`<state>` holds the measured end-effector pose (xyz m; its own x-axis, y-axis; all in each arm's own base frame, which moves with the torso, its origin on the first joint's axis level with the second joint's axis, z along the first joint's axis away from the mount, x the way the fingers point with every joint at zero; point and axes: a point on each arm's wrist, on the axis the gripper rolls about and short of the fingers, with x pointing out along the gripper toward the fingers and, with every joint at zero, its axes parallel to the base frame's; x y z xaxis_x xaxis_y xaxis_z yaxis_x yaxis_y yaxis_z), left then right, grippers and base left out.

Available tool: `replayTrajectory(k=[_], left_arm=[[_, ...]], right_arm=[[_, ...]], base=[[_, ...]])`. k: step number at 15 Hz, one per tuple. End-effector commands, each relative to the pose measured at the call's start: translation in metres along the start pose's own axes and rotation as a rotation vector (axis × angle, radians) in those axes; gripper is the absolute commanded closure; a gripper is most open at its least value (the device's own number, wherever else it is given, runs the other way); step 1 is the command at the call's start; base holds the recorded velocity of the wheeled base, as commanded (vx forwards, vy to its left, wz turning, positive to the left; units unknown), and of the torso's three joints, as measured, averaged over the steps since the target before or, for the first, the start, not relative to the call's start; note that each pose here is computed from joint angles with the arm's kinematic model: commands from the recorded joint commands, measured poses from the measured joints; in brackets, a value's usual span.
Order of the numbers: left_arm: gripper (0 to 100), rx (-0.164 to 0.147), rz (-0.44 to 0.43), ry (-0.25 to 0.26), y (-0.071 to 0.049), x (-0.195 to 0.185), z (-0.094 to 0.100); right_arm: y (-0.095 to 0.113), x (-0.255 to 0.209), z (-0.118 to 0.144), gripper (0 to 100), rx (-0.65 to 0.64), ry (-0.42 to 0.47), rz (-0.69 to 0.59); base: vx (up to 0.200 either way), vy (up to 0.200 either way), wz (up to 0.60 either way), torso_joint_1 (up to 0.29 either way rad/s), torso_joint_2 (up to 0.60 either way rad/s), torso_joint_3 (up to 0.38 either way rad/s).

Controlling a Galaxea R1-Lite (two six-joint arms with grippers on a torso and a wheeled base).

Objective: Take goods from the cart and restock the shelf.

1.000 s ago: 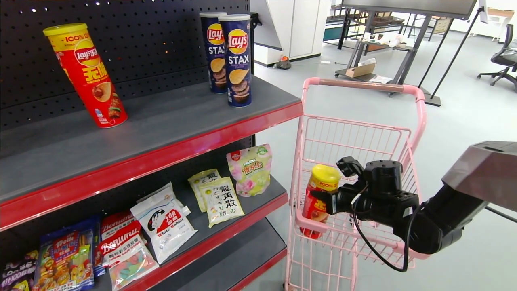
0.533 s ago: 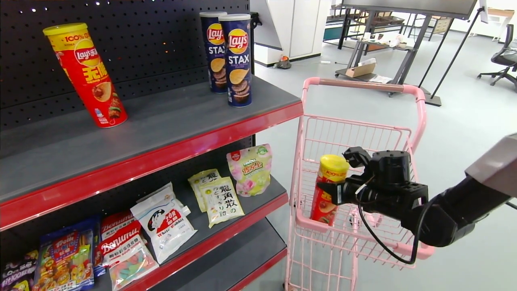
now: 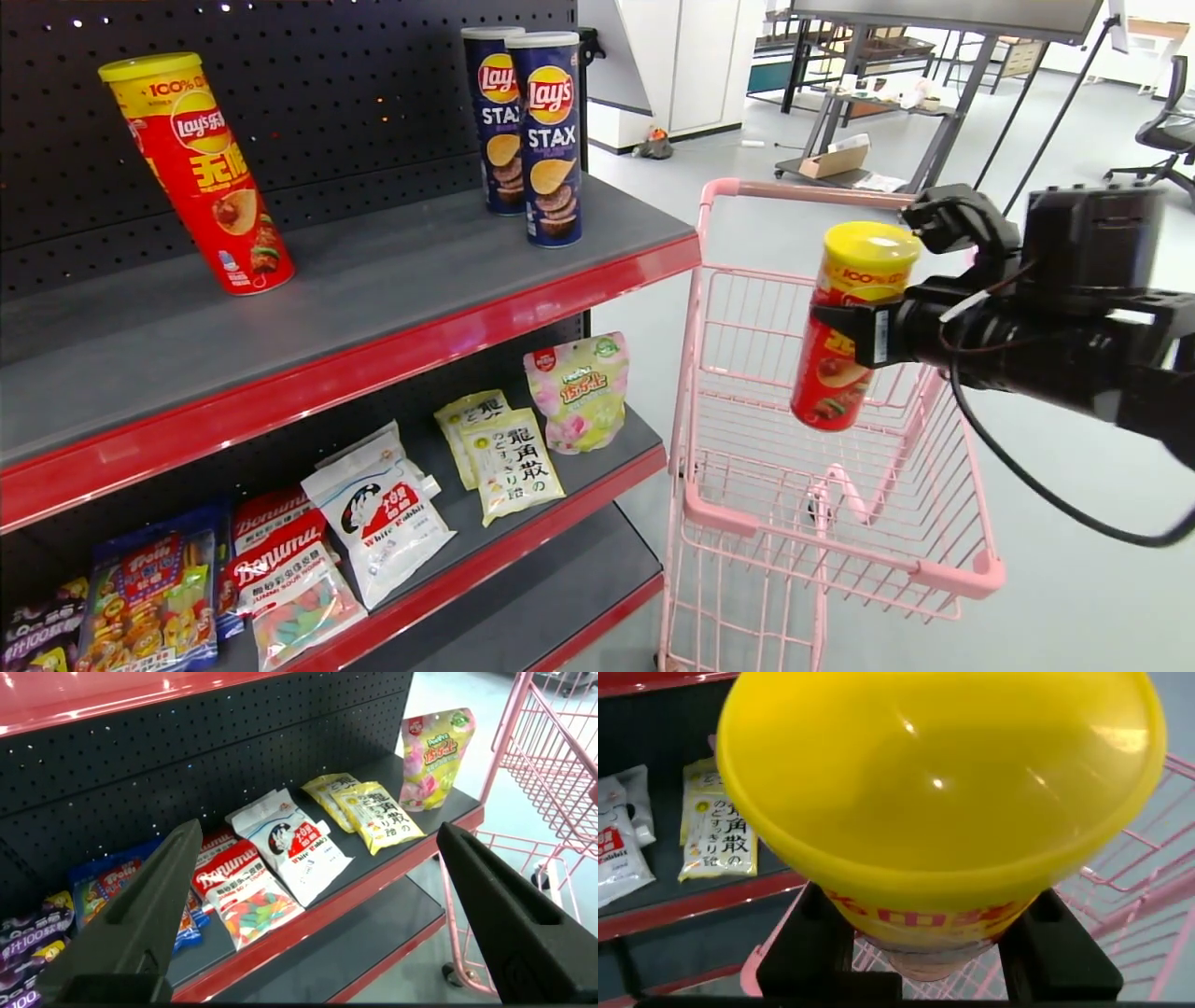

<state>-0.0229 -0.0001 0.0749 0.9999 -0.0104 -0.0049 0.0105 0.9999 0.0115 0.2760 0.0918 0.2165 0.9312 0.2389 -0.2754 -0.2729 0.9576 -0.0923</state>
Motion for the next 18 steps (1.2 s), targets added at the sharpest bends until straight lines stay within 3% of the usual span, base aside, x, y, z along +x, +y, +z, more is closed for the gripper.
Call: replayTrajectory(k=[1,3,5,7,14,18], left_arm=[[0,-0.001,0.001,0.001,0.0,0.0,0.0],[0,0.001,0.0,0.003,0.0,0.0,0.0],[0,-0.001,-0.002,0.001,0.0,0.0,0.0],[0,-0.001,0.0,0.003,0.0,0.0,0.0],[0,-0.001,0.001,0.001,0.0,0.0,0.0],[0,0.001,0.001,0.001,0.0,0.0,0.0]], right_arm=[[-0.01,-0.102,0.0,100,-0.015,-0.046,-0.009],[-0.018,-0.139,-0.018,100,0.005,-0.069,-0.069],[-0.028,-0.168,-0.048,100,0.018,0.019,-0.184],[-0.026,-0.188,-0.064,100,0.024,0.032,-0.185],[-0.024,-0.203,-0.079,100,0.025,0.014,-0.211],[-0.024,-0.202,-0.082,100,0.029,0.022,-0.218]], base=[[0.0,0.0,0.0,0.0,0.0,0.0],[0.0,0.0,0.0,0.0,0.0,0.0],[0.0,0.0,0.0,0.0,0.0,0.0],[0.0,0.0,0.0,0.0,0.0,0.0],[0.0,0.0,0.0,0.003,-0.01,-0.007],[0.0,0.0,0.0,0.144,-0.42,-0.271]])
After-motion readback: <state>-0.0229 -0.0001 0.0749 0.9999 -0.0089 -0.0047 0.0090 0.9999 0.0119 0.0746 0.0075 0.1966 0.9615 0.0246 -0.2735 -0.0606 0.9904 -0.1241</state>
